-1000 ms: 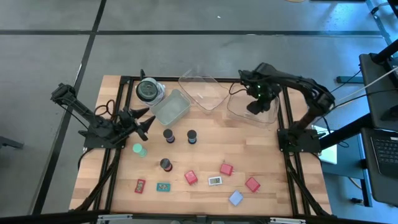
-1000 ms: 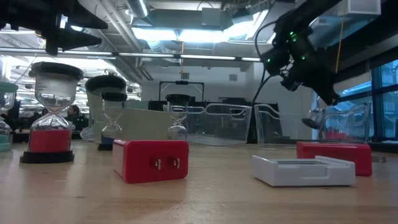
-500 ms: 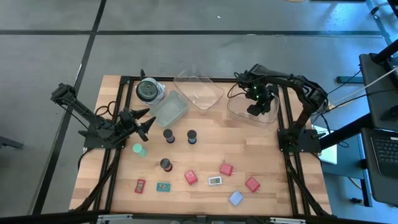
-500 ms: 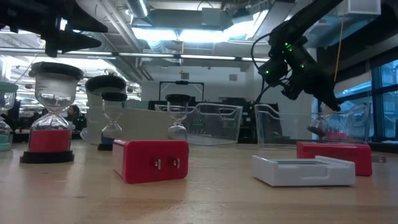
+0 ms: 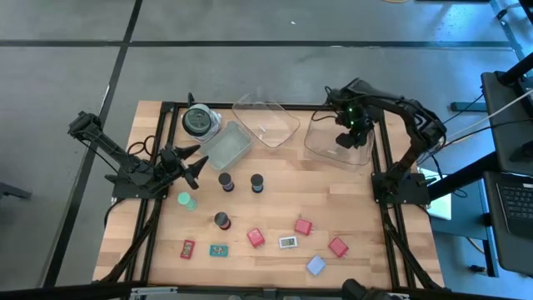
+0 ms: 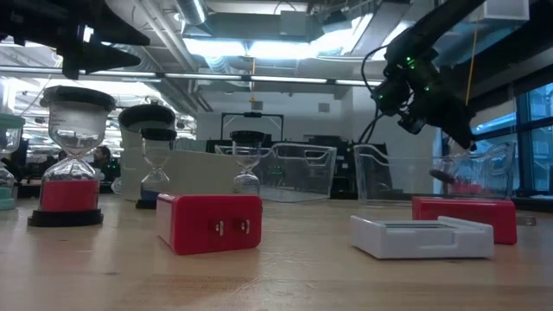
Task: Pick & Place Office items
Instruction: Put the white hourglass into the right transparent bin
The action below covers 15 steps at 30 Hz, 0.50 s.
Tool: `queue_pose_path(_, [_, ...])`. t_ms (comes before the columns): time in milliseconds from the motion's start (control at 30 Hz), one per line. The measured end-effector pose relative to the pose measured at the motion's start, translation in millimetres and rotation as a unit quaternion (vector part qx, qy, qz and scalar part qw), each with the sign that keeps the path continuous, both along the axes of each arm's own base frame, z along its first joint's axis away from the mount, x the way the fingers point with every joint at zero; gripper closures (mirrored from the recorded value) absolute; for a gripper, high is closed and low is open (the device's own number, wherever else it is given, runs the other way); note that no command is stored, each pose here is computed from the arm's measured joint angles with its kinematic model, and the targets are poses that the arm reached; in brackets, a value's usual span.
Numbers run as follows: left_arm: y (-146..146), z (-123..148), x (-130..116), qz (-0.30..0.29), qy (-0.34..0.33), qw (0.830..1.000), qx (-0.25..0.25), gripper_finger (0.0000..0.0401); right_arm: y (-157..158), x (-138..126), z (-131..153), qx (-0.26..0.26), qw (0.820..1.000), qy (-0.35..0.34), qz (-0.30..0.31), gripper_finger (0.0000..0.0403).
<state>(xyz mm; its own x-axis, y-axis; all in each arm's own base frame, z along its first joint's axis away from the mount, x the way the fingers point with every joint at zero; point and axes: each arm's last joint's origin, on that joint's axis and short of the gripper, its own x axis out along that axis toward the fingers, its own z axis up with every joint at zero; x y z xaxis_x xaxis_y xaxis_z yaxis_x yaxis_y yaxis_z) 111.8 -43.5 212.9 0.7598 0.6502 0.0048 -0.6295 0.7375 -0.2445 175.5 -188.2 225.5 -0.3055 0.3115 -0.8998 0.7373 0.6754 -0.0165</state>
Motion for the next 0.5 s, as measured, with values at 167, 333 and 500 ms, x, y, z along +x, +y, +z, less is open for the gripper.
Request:
queue_pose_path(167, [0, 0, 0, 0.002, 0.002, 1.000, 0.002, 0.0137, -4, -4, 0, 0.015, 0.999, -0.016, -0.026, 0.0192])
queue_pose_path(333, [0, 0, 0, 0.002, 0.003, 1.000, 0.003, 0.0137, -11, -13, 0, 0.024, 0.995, -0.023, -0.090, 0.0192])
queue_pose_path(500, [0, -2, 0, 0.002, 0.013, 1.000, 0.010, 0.0137, -15, -20, -3, 0.022, 0.991, -0.011, -0.128, 0.0192])
